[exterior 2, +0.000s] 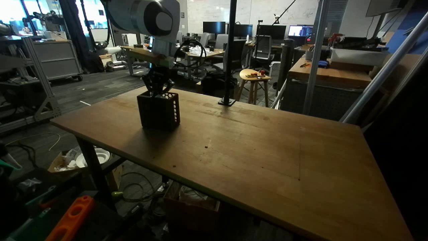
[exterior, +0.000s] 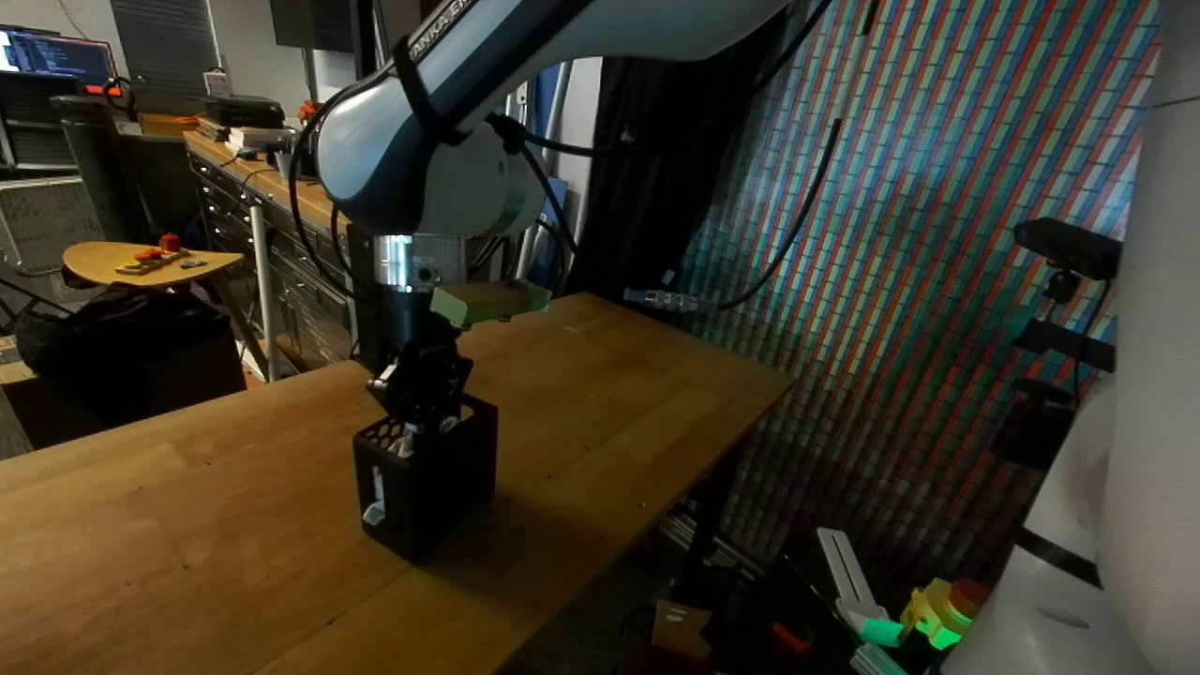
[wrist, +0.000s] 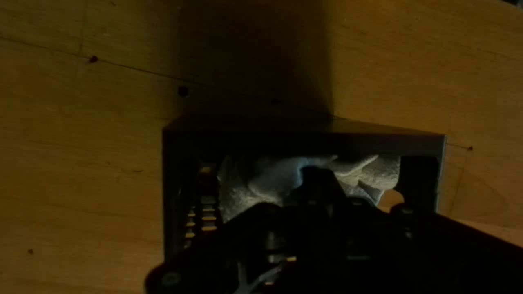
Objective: Place the towel in the basket and push it down
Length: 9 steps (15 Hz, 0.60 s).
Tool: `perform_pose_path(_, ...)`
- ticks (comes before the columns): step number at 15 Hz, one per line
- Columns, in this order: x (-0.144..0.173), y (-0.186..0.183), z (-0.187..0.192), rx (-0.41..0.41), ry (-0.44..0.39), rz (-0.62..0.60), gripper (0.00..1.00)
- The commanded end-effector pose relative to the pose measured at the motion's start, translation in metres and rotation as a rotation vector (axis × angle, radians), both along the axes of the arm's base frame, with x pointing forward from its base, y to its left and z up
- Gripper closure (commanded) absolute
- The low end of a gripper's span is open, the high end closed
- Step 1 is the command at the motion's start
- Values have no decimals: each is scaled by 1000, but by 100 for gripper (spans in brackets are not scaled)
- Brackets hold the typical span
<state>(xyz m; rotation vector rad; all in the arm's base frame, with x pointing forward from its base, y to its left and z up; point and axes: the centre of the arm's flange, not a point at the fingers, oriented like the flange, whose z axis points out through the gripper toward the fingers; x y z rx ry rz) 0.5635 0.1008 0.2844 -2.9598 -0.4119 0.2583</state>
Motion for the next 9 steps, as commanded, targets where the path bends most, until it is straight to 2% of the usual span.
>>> perform_pose_path(1,8,13,-24,56,44,65,98)
perform_pose_path(5,8,37,-51,134,98,133,98)
perform_pose_path(9,5,56,-59,186,136,177,98)
